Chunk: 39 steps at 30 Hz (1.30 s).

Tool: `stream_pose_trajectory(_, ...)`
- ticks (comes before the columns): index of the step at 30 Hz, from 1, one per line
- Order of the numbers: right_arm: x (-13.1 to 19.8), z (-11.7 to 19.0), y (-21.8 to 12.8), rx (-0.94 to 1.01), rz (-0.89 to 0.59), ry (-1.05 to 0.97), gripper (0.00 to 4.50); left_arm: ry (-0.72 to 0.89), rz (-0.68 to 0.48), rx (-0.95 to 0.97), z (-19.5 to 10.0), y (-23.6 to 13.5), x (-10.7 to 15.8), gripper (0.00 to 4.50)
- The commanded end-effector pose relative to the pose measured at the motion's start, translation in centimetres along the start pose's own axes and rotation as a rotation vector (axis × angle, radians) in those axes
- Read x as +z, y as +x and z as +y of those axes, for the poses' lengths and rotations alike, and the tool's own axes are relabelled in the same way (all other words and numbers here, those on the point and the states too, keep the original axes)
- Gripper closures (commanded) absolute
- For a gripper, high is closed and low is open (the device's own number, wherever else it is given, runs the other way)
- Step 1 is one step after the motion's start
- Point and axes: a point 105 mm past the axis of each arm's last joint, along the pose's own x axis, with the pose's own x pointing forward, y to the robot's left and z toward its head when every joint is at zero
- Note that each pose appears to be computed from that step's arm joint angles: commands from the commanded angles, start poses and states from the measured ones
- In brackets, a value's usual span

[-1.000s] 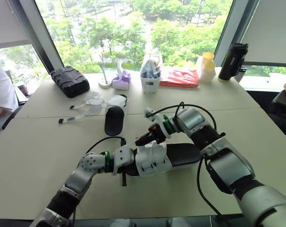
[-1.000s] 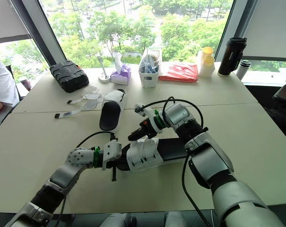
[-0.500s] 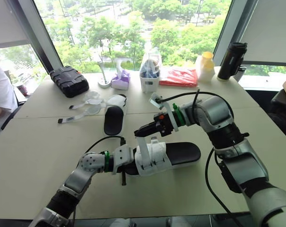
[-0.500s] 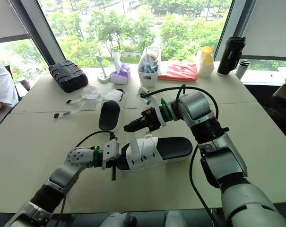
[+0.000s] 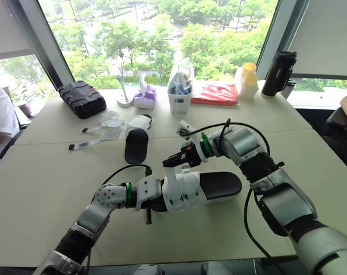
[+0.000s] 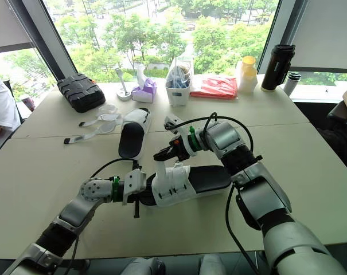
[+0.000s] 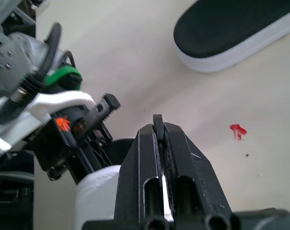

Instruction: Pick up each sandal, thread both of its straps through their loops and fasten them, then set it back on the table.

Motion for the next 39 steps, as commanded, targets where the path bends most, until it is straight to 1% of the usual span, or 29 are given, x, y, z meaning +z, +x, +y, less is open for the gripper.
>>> stream_pose_trajectory(1,0.0,-1.8,-0.5,-0.112,0.014,-0.091,4.46,-0.179,0.257,-0.109,-4.6,-0.3,-7.1,4.50)
stream_pose_trajectory(8,-3.0,-2.7,0.7,-0.159,0.127,-0.158,4.46,-0.187,0.256,-0.096,-4.6,-0.4,-7.1,4.50)
stream_pose_trajectory(9,-3.3,-2.6,1.0,-0.155,0.144,-0.175,3.84,-0.188,0.255,-0.094,-4.6,-0.4,-7.1,4.50)
stream_pose_trajectory(10,-3.5,-2.5,1.1,-0.152,0.153,-0.186,3.52,-0.188,0.255,-0.093,-4.5,-0.4,-7.1,4.50)
stream_pose_trajectory(13,-3.7,-2.7,1.4,-0.180,0.185,-0.270,1.95,-0.187,0.257,-0.091,-4.5,-0.5,-7.2,4.50)
stream_pose_trajectory(14,-3.7,-2.9,1.4,-0.193,0.186,-0.280,1.56,-0.187,0.257,-0.090,-4.5,-0.5,-7.2,4.50)
stream_pose_trajectory(15,-3.7,-3.0,1.5,-0.201,0.185,-0.282,0.94,-0.187,0.257,-0.090,-4.5,-0.5,-7.1,4.50)
stream_pose_trajectory(17,-2.9,-3.8,1.3,-0.265,0.156,-0.307,0.05,-0.186,0.258,-0.089,-4.4,-0.6,-7.2,4.50)
stream_pose_trajectory(19,-1.2,-5.3,0.0,-0.382,0.100,-0.338,0.05,-0.185,0.258,-0.081,-4.2,-0.7,-7.1,4.50)
stream_pose_trajectory(21,0.2,-6.1,-1.8,-0.446,0.045,-0.357,0.05,-0.185,0.256,-0.071,-4.0,-0.9,-7.0,4.50)
stream_pose_trajectory(24,2.1,-6.3,-5.1,-0.497,-0.062,-0.398,0.05,-0.184,0.253,-0.053,-3.7,-1.2,-6.9,4.50)
stream_pose_trajectory(26,2.5,-5.9,-6.3,-0.504,-0.100,-0.435,0.05,-0.170,0.259,-0.053,-3.6,-1.5,-6.8,4.50)
stream_pose_trajectory(29,1.3,-4.5,-7.8,-0.513,-0.090,-0.598,0.05,-0.129,0.236,-0.043,-3.0,-2.1,-5.8,4.50)
stream_pose_trajectory(32,-0.6,-3.1,-8.6,-0.505,-0.041,-0.763,0.05,-0.108,0.191,-0.012,-2.2,-3.0,-4.3,4.50)
stream_pose_trajectory(34,-1.3,-2.9,-9.2,-0.523,-0.039,-0.818,0.05,-0.095,0.150,0.013,-1.6,-3.5,-3.2,4.50)
stream_pose_trajectory(36,-1.8,-2.9,-9.9,-0.551,-0.013,-0.917,0.05,-0.084,0.115,0.035,-1.1,-4.0,-2.2,4.50)
stream_pose_trajectory(39,-2.9,-2.5,-10.6,-0.539,0.024,-1.061,0.05,-0.086,0.062,0.075,-0.3,-5.0,-0.5,4.50)
